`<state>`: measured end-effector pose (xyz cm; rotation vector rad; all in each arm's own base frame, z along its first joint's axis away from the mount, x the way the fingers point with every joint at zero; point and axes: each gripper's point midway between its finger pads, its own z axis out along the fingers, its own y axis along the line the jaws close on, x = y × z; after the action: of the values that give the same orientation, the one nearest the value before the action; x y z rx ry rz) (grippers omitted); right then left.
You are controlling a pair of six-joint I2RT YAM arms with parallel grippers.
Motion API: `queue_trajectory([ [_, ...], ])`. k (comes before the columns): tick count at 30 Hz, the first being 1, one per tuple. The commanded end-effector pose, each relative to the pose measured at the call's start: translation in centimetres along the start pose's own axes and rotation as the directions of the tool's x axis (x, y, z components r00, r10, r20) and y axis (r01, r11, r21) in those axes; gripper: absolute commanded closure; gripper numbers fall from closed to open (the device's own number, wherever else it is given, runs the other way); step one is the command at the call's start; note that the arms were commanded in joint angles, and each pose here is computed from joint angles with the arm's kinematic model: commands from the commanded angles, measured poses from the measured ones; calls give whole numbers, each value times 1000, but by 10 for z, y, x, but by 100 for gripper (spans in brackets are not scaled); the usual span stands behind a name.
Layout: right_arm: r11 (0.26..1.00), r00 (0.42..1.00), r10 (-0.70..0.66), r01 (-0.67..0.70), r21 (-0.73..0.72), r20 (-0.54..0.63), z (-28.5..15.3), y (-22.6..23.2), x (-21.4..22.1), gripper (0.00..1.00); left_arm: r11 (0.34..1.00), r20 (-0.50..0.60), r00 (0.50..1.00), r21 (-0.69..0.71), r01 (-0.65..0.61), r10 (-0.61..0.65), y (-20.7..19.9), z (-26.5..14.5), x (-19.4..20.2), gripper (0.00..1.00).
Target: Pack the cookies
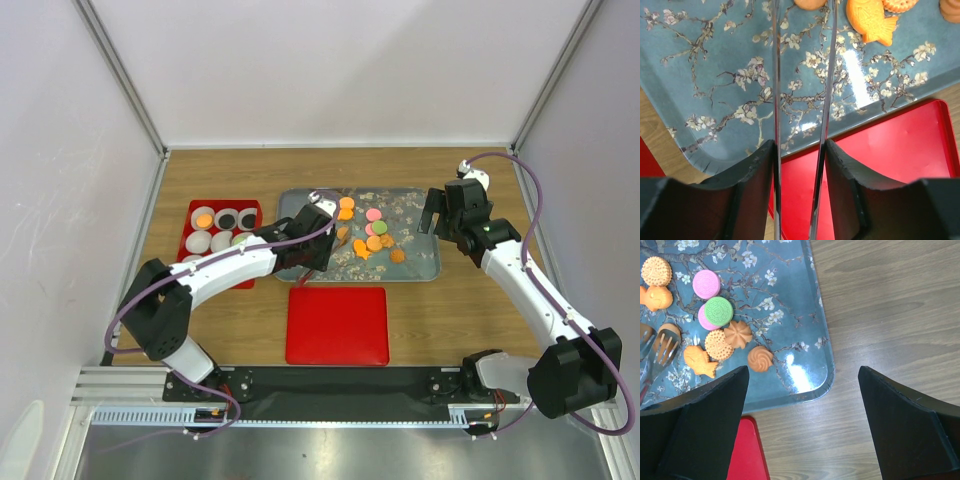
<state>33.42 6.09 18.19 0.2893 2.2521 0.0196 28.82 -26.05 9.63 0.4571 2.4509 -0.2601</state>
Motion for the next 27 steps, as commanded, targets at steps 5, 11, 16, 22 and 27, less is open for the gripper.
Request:
queue_trajectory([
  [5,1000,1000,-8,8,1,30,-3,0,-11,3,1000,75,997,19,18,-19,-10,-5,-29,57],
  [11,1000,999,-7,7,-1,31,-5,0,-11,3,1000,130,992,4,10,-10,-7,-27,-49,59],
  [16,1000,999,-6,6,-3,36,-6,0,-12,3,1000,186,982,-1,15,-14,-2,-55,-66,59],
  [22,1000,999,-6,6,-7,37,-6,1,-12,2,999,241,970,-30,34,-26,13,-91,-68,59],
  [27,1000,999,-3,4,-20,36,-6,3,-12,2,993,280,958,-76,85,-61,48,-128,-54,59],
])
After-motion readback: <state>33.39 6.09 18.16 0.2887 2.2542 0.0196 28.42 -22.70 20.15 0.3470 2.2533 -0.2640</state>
